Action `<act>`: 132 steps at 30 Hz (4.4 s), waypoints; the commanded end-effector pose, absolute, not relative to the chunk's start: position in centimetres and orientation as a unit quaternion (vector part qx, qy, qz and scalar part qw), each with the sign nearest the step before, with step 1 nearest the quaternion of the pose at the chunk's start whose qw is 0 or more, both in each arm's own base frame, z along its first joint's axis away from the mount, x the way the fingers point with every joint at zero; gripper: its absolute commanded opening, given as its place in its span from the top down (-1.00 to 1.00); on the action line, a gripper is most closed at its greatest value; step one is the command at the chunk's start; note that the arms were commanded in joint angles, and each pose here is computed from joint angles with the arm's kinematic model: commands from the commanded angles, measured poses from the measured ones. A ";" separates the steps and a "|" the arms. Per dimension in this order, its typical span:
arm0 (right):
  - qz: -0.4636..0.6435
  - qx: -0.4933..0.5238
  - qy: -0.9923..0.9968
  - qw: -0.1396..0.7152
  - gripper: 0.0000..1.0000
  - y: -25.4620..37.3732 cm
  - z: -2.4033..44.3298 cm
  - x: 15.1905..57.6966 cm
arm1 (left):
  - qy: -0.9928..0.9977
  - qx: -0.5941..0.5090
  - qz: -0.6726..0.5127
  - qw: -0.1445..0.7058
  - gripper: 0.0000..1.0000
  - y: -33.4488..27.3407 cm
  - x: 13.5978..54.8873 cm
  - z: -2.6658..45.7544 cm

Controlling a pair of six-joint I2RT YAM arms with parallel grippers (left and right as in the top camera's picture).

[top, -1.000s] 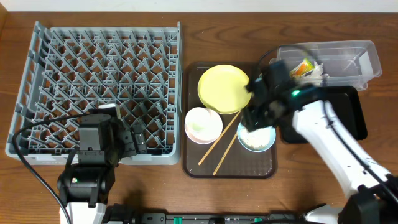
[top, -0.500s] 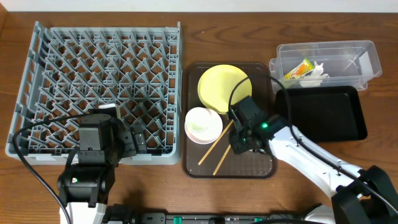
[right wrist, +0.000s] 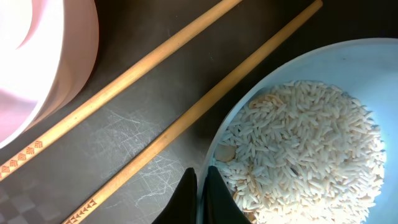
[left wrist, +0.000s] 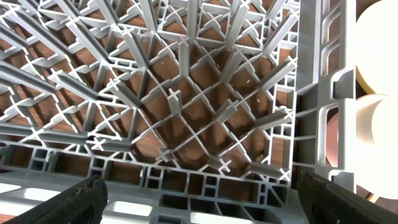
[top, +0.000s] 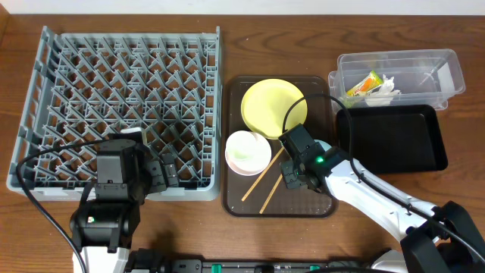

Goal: Sort waste into correct bins and load items into the dishwasher rack
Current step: 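Grasp the rim of the light-blue rice bowl with the right gripper, then tip the blue bowl over the black tray to pour out the rice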

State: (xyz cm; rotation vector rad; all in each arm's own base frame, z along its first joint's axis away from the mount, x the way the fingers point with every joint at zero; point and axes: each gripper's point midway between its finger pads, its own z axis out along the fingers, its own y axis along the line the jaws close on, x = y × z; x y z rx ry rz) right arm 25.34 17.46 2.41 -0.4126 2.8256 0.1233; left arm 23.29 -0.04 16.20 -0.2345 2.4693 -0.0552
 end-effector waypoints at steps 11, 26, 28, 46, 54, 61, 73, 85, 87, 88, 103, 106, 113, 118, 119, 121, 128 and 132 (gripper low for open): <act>0.225 -0.077 0.946 0.222 0.98 18.6 13.1 29.2 | 0.938 -0.096 -0.022 0.333 -0.98 0.1 23.5 17.0; 0.346 0.062 0.905 0.240 0.98 7.4 15.8 32.6 | 0.938 -0.096 -0.022 0.333 -0.99 0.1 23.5 17.0; 0.359 0.076 0.899 0.238 0.98 6.1 15.4 32.8 | 0.938 -0.096 -0.022 0.333 -0.98 0.1 23.5 17.0; 0.541 0.158 0.794 0.229 0.98 -0.7 11.8 35.2 | 0.938 -0.096 -0.022 0.333 -0.98 0.1 23.5 17.0; 0.599 0.216 0.736 0.231 0.98 -4.3 10.3 35.0 | 0.938 -0.096 -0.022 0.333 -0.99 0.1 23.5 17.0; 0.657 0.242 0.668 0.251 0.98 -7.1 10.9 34.6 | 0.938 -0.096 -0.022 0.332 -0.99 0.1 23.5 17.0; 0.667 0.332 0.629 0.225 0.98 -10.5 10.7 33.8 | 0.938 -0.096 -0.022 0.332 -0.98 0.1 23.5 17.0; 0.665 0.354 0.616 0.230 0.98 -12.9 11.2 34.2 | 0.938 -0.096 -0.022 0.332 -0.98 0.1 23.5 17.0; 0.666 0.346 0.620 0.228 0.98 -12.4 11.4 34.4 | 0.938 -0.096 -0.022 0.332 -0.99 0.1 23.5 17.0; 0.667 0.342 0.623 0.226 0.98 -12.1 11.6 34.5 | 0.938 -0.096 -0.022 0.332 -0.99 0.1 23.5 17.0; 0.676 0.255 0.663 0.195 0.98 -5.4 16.0 35.8 | 0.938 -0.096 -0.022 0.332 -0.98 0.1 23.5 17.0; 0.669 0.232 0.671 0.218 0.98 -5.4 17.0 35.9 | 0.938 -0.096 -0.022 0.332 -0.99 0.1 23.5 17.0; 0.657 0.210 0.678 0.252 0.98 -6.3 17.5 36.1 | 0.938 -0.096 -0.022 0.332 -0.99 0.1 23.5 17.0; 0.659 0.224 0.675 0.245 0.98 -6.6 17.5 36.1 | 0.938 -0.096 -0.022 0.332 -0.99 0.1 23.5 17.0; 0.659 0.224 0.675 0.245 0.98 -6.6 17.5 36.1 | 0.938 -0.096 -0.022 0.332 -0.99 0.1 23.5 17.0; 0.657 0.227 0.676 0.245 0.98 -6.6 17.3 36.1 | 0.938 -0.096 -0.022 0.332 -0.99 0.1 23.5 17.0; 0.661 0.199 0.681 0.243 0.98 -5.2 17.5 36.3 | 0.938 -0.096 -0.022 0.332 -0.98 0.1 23.5 17.0; 0.664 0.157 0.692 0.233 0.98 -2.4 18.3 36.4 | 0.938 -0.096 -0.022 0.332 -0.99 0.1 23.5 17.0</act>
